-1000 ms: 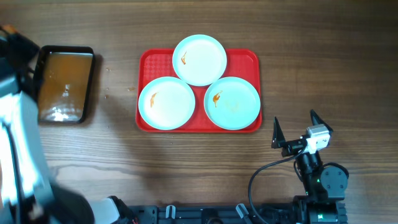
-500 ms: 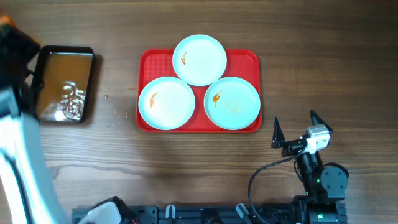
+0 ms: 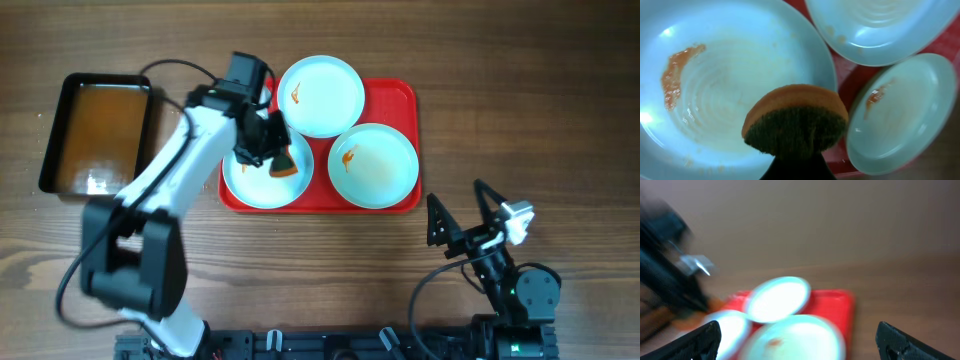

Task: Clean dirty plates on tray and stack at the side

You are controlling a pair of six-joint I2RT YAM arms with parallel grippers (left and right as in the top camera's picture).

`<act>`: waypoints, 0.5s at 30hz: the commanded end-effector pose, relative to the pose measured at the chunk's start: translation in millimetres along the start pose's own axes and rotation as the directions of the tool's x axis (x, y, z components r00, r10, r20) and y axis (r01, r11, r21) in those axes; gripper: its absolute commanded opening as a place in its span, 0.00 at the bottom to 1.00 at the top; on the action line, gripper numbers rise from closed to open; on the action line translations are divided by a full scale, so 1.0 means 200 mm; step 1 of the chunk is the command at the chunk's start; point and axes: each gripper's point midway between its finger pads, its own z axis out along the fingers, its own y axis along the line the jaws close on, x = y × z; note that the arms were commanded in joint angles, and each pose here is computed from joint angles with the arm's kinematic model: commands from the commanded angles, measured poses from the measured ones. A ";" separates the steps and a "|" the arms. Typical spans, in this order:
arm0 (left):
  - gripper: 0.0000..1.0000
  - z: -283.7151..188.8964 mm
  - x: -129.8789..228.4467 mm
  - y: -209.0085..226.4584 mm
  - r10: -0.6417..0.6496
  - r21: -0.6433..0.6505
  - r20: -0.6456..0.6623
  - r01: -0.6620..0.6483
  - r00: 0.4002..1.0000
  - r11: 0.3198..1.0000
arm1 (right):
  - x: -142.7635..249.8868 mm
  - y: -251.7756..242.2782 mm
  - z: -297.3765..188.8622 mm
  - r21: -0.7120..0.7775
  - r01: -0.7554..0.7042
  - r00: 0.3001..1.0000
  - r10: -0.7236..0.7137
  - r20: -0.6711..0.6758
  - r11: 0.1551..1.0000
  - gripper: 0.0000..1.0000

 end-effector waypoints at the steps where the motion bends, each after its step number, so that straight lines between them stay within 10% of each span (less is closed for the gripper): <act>1: 0.04 0.19 -0.02 0.08 -0.021 -0.072 -0.029 0.019 0.999 0.997 | 0.00 0.09 0.00 -0.080 -0.504 0.864 0.501 -0.055 0.860 1.00; 3: 0.11 0.25 -0.03 0.12 -0.024 -0.100 -0.027 0.021 0.999 0.995 | -0.12 0.25 -0.04 -0.262 -0.368 0.928 0.372 -0.038 0.892 1.00; 5: 0.73 0.27 -0.03 0.13 -0.026 -0.105 -0.035 0.022 0.999 0.994 | -0.25 0.36 -0.08 -0.344 -0.248 0.964 0.266 0.005 0.906 1.00; 11: 0.86 -0.03 -0.15 0.07 -0.043 -0.060 0.051 0.046 0.998 0.997 | -0.53 0.55 0.00 -0.357 -0.038 0.984 -0.028 -0.177 0.933 1.00; 15: 1.00 -0.53 -0.24 0.09 -0.091 0.022 0.224 0.088 0.970 0.996 | -0.66 0.52 0.23 -0.309 -0.052 0.853 -0.119 -0.509 0.950 1.00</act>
